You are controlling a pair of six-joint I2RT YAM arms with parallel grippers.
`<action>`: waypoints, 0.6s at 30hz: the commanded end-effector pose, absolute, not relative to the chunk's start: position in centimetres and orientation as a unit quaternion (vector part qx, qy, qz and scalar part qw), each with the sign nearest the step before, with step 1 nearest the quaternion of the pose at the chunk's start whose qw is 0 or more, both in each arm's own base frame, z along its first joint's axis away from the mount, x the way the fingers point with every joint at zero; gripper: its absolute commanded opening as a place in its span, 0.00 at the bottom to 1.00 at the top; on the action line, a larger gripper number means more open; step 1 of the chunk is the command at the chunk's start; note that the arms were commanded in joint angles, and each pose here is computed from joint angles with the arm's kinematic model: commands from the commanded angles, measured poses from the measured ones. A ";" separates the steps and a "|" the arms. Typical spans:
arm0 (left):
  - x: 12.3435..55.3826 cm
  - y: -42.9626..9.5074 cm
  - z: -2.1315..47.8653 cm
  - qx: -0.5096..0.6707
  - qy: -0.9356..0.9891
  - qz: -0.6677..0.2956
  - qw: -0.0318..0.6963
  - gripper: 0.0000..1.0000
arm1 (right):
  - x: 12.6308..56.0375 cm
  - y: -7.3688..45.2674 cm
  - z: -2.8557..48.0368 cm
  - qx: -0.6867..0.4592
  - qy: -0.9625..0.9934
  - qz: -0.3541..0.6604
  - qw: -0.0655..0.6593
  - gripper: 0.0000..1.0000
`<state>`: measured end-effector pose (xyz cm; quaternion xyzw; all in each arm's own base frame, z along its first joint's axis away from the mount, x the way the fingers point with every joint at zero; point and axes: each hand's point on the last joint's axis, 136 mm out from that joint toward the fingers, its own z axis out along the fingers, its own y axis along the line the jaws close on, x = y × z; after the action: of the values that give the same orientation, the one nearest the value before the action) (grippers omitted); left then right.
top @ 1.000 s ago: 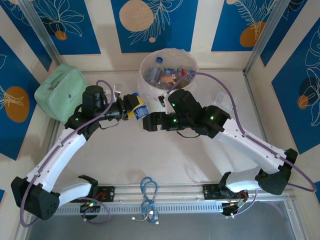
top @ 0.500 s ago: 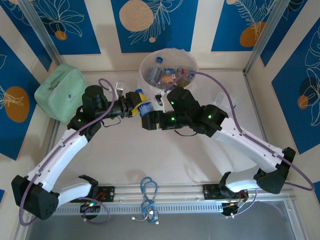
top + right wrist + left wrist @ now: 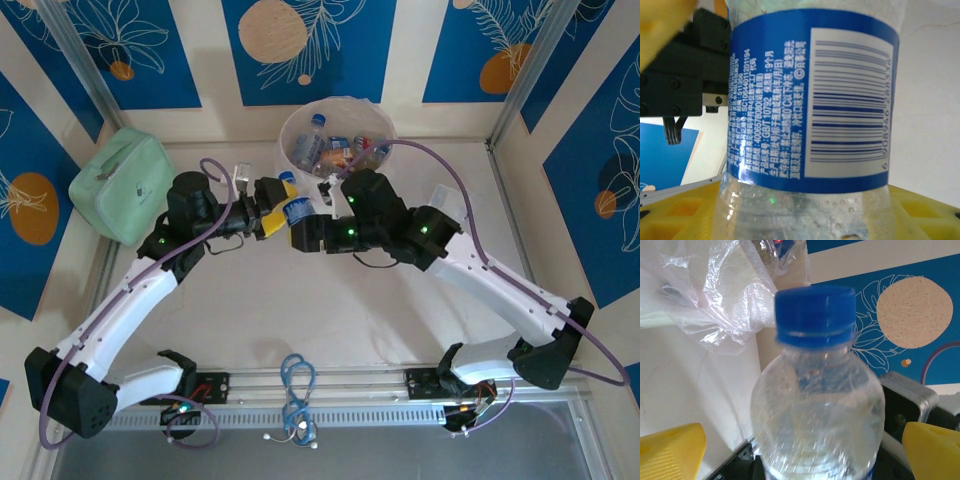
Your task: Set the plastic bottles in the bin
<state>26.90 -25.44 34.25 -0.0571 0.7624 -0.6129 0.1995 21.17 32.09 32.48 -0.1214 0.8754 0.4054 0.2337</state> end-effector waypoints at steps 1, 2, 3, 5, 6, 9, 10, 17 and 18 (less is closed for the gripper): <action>26.4 -24.2 36.9 -0.026 0.771 -0.580 0.262 1.00 | 22.0 29.9 35.1 -0.117 0.867 0.400 0.274 0.54; 26.2 -23.2 37.3 -0.022 0.781 -0.553 0.290 1.00 | 22.4 29.3 35.8 -0.114 0.866 0.395 0.285 0.54; 26.1 -21.8 37.5 -0.023 0.795 -0.513 0.325 1.00 | 22.9 28.5 36.4 -0.111 0.866 0.387 0.297 0.54; 26.0 -19.1 37.2 -0.031 0.815 -0.441 0.376 1.00 | 24.4 26.9 37.8 -0.098 0.864 0.377 0.319 0.54; 26.1 -17.9 36.5 -0.041 0.827 -0.406 0.388 1.00 | 25.3 26.0 38.5 -0.091 0.862 0.376 0.329 0.54; 26.2 -17.0 34.1 -0.042 0.852 -0.361 0.376 1.00 | 28.2 24.0 39.8 -0.074 0.858 0.369 0.351 0.54; 26.2 -17.2 33.2 -0.042 0.858 -0.360 0.364 1.00 | 29.4 23.4 40.1 -0.067 0.858 0.364 0.356 0.54; 25.9 -16.6 29.3 -0.051 0.876 -0.334 0.343 1.00 | 35.6 21.9 40.6 -0.066 0.872 0.326 0.360 0.52; 25.9 -16.4 29.0 -0.050 0.879 -0.327 0.344 1.00 | 36.3 21.8 40.5 -0.066 0.875 0.319 0.358 0.52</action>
<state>26.31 -17.67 30.25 -0.0546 0.8657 -0.3653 0.3377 35.71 21.74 42.05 -0.0372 0.8571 0.3380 0.3870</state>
